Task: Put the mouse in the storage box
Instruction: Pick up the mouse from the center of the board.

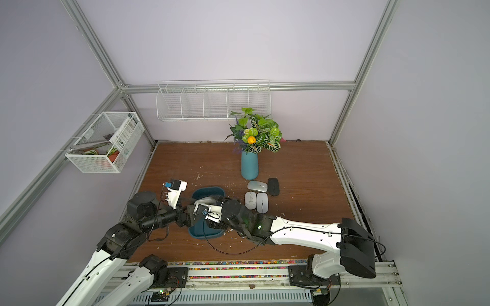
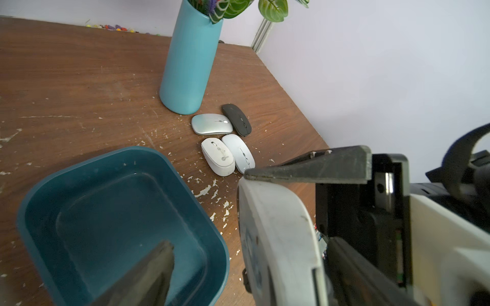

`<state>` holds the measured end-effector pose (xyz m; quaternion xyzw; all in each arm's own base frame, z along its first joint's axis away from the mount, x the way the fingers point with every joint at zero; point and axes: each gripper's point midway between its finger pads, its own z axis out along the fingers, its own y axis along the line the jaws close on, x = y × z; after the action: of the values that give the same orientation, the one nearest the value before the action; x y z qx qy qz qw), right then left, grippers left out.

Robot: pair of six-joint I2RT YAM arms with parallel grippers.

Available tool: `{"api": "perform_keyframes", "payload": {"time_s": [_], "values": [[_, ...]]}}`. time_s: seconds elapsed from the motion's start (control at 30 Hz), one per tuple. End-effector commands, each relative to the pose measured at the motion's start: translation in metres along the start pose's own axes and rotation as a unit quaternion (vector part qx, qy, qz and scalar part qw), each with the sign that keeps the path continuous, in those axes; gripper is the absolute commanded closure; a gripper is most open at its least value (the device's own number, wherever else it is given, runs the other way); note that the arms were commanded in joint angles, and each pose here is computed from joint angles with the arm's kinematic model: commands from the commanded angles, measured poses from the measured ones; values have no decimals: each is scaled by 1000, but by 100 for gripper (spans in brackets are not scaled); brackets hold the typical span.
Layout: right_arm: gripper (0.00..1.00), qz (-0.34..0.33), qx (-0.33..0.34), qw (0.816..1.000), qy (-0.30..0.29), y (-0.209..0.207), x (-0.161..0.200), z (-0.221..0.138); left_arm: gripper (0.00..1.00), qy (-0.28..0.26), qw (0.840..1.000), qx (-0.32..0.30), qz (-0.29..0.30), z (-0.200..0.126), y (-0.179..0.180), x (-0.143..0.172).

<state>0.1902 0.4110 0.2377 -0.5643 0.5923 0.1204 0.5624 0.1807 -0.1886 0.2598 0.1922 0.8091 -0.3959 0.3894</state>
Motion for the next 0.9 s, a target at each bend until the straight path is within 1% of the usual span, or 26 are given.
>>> {"api": "perform_keyframes", "payload": {"time_s": [0.0,0.1,0.2,0.37,0.5,0.57,0.63,0.7,0.8,0.83,0.87], "values": [[57,-3,4,999,-45,-4,-32,6,9,13,1000,22,9,6,-6,5],[57,-5,6,999,-48,-4,-34,10,13,13,1000,21,9,6,-6,5],[57,-7,7,999,-51,-4,-36,10,19,14,999,27,10,6,-7,6],[57,-7,19,998,-59,-8,-38,9,42,20,999,37,11,8,-10,7],[56,-8,23,998,-59,-9,-36,9,55,18,999,39,13,7,-11,6],[55,-8,26,998,-57,-10,-35,10,68,17,999,39,15,7,-11,6],[54,-6,29,998,-58,-10,-34,9,75,16,999,38,15,6,-11,6],[50,-3,34,998,-59,-11,-34,9,83,15,999,36,15,6,-11,5],[37,-3,35,998,-57,-11,-31,8,92,13,999,30,15,6,-9,4],[30,-3,35,998,-54,-11,-30,9,95,12,999,26,15,5,-8,4],[19,-3,36,998,-51,-11,-28,9,97,11,1000,23,15,5,-7,4]]}}
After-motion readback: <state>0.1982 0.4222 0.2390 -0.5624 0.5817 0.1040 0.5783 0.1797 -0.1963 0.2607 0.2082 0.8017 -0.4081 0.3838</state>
